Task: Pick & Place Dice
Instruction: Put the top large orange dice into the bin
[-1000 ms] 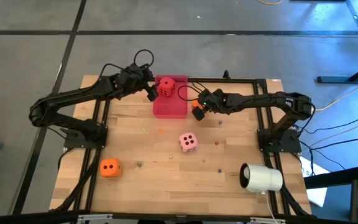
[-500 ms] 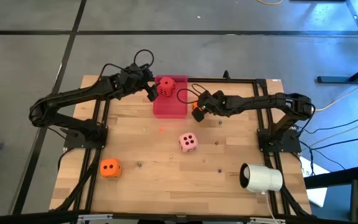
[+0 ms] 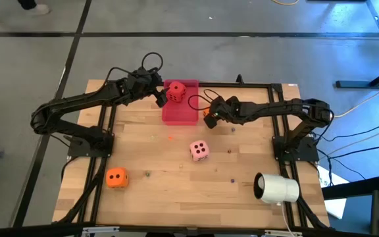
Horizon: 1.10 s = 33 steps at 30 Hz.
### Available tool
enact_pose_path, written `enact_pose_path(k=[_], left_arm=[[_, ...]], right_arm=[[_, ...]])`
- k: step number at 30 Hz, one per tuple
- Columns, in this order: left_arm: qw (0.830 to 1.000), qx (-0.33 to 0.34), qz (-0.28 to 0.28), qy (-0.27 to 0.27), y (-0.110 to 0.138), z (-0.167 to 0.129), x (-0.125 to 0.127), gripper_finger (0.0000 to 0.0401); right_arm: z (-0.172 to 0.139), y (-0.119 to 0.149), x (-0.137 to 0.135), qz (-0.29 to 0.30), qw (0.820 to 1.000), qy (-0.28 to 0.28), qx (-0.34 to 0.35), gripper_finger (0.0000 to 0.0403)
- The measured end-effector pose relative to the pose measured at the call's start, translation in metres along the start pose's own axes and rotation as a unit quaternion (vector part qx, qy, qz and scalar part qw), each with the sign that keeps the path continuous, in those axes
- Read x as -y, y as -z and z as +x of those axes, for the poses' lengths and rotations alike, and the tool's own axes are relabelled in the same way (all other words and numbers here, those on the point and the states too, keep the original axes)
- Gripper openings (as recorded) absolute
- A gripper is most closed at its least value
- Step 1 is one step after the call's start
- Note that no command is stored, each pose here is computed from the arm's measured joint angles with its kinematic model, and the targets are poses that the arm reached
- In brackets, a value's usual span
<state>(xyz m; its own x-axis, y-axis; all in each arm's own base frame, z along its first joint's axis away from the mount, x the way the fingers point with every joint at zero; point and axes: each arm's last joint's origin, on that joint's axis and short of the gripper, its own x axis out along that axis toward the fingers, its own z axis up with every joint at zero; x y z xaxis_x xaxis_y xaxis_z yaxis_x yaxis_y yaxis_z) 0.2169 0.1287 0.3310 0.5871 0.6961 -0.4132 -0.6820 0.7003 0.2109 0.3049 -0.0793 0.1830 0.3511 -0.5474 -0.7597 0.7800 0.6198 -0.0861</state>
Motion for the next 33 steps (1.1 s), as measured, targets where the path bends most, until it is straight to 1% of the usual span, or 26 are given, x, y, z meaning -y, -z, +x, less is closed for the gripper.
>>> enact_pose_path(k=[3, 9, 14, 17, 20, 33], left_arm=[[1.000, 0.000, 0.000, 0.000, 0.0000, 0.0000, 0.0001, 0.0306], [1.000, 0.000, 0.000, 0.000, 0.0000, 0.0000, 0.0000, 0.0306], [1.000, 0.000, 0.000, 0.000, 0.0000, 0.0000, 0.0000, 0.0306], [1.000, 0.000, 0.000, 0.000, 0.0000, 0.0000, 0.0000, 0.0306], [1.000, 0.000, 0.000, 0.000, 0.0000, 0.0000, 0.0001, 0.0306], [1.000, 0.000, 0.000, 0.000, 0.0000, 0.0000, 0.0000, 0.0306]], right_arm=[[0.0035, 0.0058, 0.0016, 0.017, 1.000, -0.003, 0.005, 0.0400], [0.0067, 0.0099, 0.0015, 0.023, 1.000, -0.018, 0.010, 0.0400], [0.0072, 0.0099, 0.0013, -0.001, 1.000, -0.019, 0.012, 0.0400], [0.0076, 0.0075, -0.0005, -0.009, 0.999, -0.027, 0.027, 0.0400], [0.0066, 0.0056, -0.0008, -0.011, 0.999, -0.034, 0.035, 0.0400], [0.0061, 0.0065, -0.0019, -0.015, 0.999, -0.032, 0.035, 0.0400]])
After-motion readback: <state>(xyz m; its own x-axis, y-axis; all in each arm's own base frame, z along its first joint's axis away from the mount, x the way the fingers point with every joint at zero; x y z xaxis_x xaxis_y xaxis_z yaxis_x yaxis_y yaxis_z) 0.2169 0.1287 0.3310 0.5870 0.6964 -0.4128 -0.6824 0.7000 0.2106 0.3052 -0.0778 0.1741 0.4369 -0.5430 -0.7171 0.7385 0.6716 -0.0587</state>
